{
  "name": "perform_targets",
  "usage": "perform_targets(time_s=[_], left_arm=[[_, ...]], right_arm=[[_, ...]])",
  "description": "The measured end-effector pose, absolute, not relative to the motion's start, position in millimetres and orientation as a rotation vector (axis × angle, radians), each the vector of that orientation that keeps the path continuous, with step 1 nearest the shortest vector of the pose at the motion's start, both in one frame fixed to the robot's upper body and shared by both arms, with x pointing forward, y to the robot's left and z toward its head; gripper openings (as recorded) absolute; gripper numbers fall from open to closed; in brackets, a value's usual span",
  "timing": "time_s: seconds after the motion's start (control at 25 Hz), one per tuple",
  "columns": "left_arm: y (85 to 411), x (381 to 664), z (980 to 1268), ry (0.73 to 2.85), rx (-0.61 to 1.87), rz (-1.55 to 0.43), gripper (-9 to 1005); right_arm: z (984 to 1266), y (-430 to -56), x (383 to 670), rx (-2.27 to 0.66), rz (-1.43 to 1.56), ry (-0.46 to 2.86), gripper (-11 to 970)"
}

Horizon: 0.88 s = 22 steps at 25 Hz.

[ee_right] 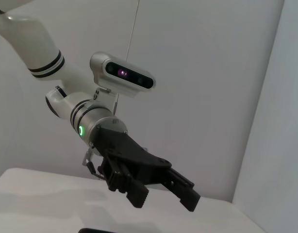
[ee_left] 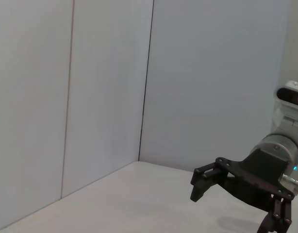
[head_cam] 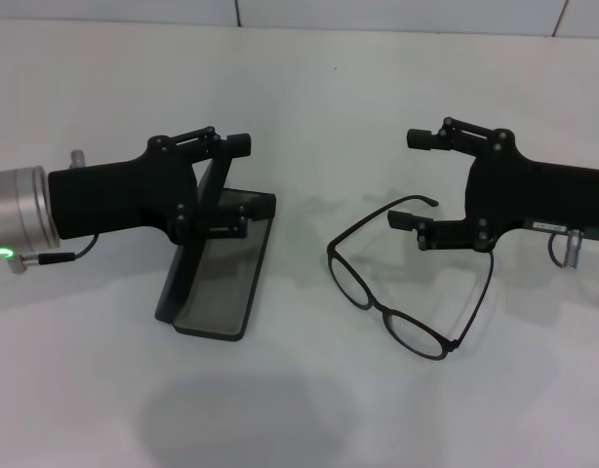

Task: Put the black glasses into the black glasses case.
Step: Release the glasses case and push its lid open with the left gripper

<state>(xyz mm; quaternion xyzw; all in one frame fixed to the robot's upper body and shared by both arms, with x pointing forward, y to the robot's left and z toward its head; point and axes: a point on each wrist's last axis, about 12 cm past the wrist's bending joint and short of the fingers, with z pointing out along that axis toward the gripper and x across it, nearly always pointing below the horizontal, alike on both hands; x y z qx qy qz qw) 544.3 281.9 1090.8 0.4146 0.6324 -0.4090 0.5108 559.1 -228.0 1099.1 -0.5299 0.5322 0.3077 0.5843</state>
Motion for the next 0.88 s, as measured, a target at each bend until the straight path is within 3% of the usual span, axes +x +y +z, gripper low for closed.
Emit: perform_targets(time_s=[0.56, 0.88], left_arm=[[284, 537, 1085, 1.528, 0.862, -0.999, 866], [316, 543, 1100, 1.744, 0.61, -1.112, 860]], right_arm=[[1098, -234, 560, -1.215, 0.689, 1.252, 857], [1099, -235, 559, -1.22, 0.686, 1.245, 857]])
